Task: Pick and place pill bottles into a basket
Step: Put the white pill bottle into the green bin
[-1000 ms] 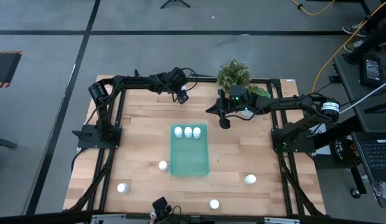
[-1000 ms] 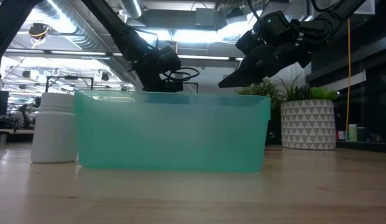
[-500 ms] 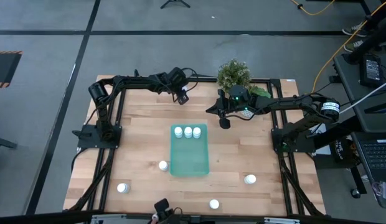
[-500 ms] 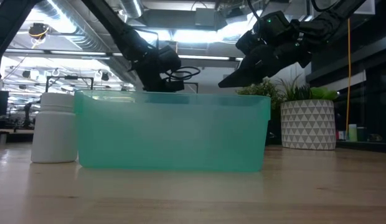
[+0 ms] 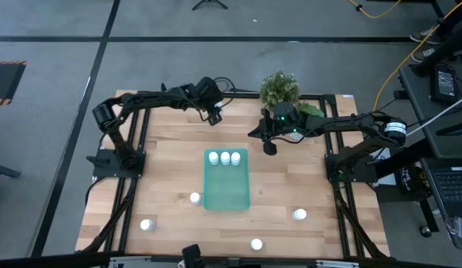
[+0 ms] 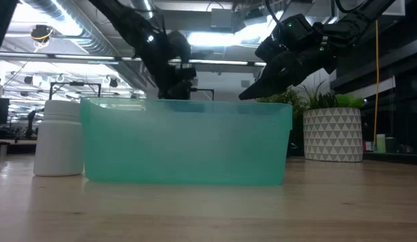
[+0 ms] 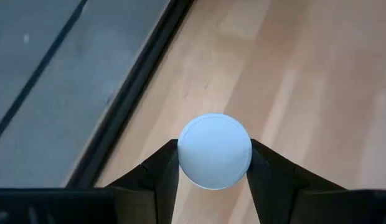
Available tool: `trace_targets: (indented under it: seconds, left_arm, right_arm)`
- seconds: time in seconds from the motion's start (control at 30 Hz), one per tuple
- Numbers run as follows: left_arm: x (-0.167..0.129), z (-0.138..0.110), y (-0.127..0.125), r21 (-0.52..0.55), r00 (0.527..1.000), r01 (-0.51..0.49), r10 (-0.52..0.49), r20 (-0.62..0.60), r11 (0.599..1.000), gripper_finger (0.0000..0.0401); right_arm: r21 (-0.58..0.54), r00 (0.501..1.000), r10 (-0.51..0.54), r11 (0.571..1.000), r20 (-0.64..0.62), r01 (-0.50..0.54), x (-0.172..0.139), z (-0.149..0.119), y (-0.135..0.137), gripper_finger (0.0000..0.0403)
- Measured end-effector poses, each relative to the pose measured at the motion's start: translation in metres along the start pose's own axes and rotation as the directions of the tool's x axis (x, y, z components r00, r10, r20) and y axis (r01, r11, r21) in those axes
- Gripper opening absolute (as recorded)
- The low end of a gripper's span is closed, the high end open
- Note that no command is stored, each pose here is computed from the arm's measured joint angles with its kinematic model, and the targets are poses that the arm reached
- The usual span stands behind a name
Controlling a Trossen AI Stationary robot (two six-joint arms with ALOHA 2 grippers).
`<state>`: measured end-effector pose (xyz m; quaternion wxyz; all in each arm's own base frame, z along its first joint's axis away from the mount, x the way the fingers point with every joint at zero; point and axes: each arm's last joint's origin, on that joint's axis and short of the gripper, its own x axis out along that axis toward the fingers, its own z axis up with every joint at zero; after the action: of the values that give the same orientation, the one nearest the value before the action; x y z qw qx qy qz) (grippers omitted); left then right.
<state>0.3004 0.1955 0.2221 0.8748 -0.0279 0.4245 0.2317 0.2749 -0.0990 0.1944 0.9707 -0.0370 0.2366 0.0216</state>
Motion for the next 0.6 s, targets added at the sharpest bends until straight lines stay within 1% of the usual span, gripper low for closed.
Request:
trace_targets:
  seconds: [0.1, 0.27, 0.37, 0.47, 0.53, 0.6]
  left_arm:
    - [-0.025, 0.008, -0.003, 0.055, 0.998, 0.002, -0.005, 0.065, 0.998, 0.0153]
    - [-0.069, 0.017, -0.012, 0.117, 0.987, 0.000, -0.018, 0.157, 0.993, 0.0153]
    - [-0.093, 0.017, -0.021, 0.143, 0.983, 0.013, -0.039, 0.178, 0.990, 0.0157]
    - [-0.106, 0.011, -0.032, 0.168, 0.975, 0.037, -0.072, 0.210, 0.985, 0.0157]
    - [-0.107, 0.004, -0.040, 0.185, 0.971, 0.074, -0.113, 0.212, 0.980, 0.0153]
    - [-0.106, -0.004, -0.048, 0.179, 0.969, 0.119, -0.153, 0.194, 0.977, 0.0153]
  right_arm:
    - [0.000, 1.000, 0.010, 1.000, -0.001, -0.010, 0.001, 0.000, 0.002, 0.0018]
    - [-0.014, 0.999, 0.034, 0.999, 0.004, -0.033, 0.002, 0.002, 0.008, 0.0018]
    - [-0.021, 0.999, 0.034, 0.999, 0.018, -0.034, 0.003, 0.004, 0.008, 0.0018]
    - [-0.028, 0.999, 0.030, 0.999, 0.033, -0.030, 0.003, 0.005, 0.008, 0.0018]
    - [-0.029, 0.999, 0.031, 0.999, 0.033, -0.030, 0.003, 0.005, 0.008, 0.0018]
    - [-0.029, 0.999, 0.031, 0.999, 0.032, -0.030, 0.003, 0.005, 0.008, 0.0018]
